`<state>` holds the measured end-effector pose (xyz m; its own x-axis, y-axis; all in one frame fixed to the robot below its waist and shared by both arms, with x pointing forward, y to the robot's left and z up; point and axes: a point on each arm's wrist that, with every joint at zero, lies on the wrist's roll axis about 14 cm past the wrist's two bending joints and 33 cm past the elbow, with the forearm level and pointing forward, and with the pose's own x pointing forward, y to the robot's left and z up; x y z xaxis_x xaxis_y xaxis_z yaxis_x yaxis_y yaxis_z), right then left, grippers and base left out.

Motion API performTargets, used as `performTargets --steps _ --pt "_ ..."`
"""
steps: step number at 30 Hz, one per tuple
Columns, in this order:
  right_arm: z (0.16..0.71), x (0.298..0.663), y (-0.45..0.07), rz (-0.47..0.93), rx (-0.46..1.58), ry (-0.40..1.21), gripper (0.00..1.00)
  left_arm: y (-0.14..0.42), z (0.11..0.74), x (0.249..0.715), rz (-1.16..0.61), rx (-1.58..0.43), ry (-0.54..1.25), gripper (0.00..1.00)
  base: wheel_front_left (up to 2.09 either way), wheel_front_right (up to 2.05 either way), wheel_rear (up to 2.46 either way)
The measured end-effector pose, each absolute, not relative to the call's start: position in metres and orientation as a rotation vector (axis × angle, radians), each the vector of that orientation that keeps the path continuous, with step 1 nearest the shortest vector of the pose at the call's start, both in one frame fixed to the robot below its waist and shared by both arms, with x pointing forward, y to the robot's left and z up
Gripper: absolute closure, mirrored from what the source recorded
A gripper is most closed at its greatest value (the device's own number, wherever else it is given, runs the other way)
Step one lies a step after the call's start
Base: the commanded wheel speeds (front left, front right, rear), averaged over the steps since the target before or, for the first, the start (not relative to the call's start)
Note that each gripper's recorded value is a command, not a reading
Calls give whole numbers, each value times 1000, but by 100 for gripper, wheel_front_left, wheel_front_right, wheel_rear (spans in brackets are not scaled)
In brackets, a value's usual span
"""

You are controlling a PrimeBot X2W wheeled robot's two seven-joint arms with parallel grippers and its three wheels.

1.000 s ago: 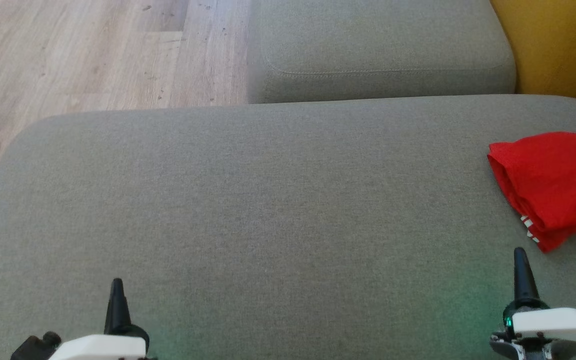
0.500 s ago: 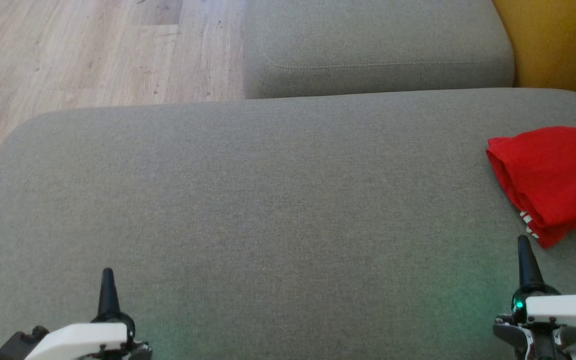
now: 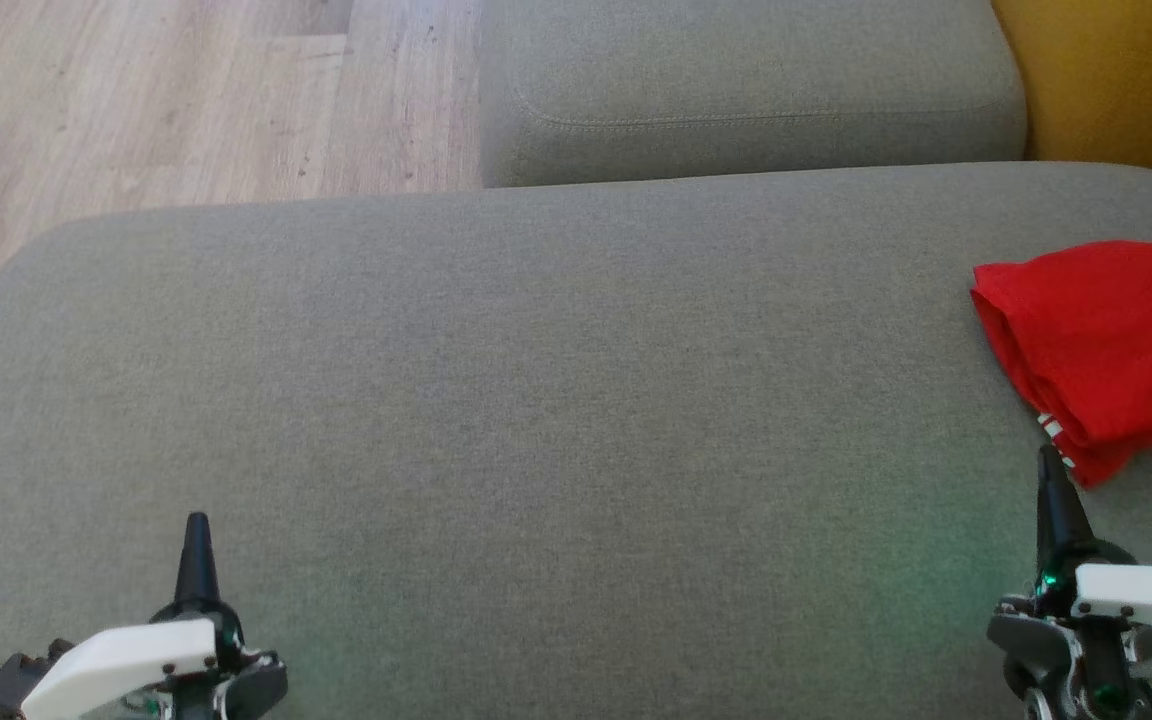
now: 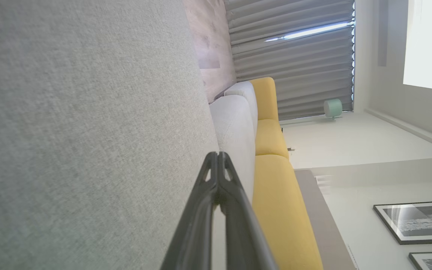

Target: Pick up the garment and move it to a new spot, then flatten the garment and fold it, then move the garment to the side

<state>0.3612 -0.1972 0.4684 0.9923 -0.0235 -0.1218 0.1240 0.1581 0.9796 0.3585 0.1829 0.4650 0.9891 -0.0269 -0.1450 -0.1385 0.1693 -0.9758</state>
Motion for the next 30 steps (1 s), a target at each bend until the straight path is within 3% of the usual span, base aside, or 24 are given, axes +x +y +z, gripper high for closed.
performTargets --steps 15,30 --pt "477 373 -203 -96 1583 50 100 187 476 373 53 -1570 101 100 0 0 0" --pt "478 374 -204 -96 1589 48 100 187 478 375 51 -1576 94 100 0 0 0"
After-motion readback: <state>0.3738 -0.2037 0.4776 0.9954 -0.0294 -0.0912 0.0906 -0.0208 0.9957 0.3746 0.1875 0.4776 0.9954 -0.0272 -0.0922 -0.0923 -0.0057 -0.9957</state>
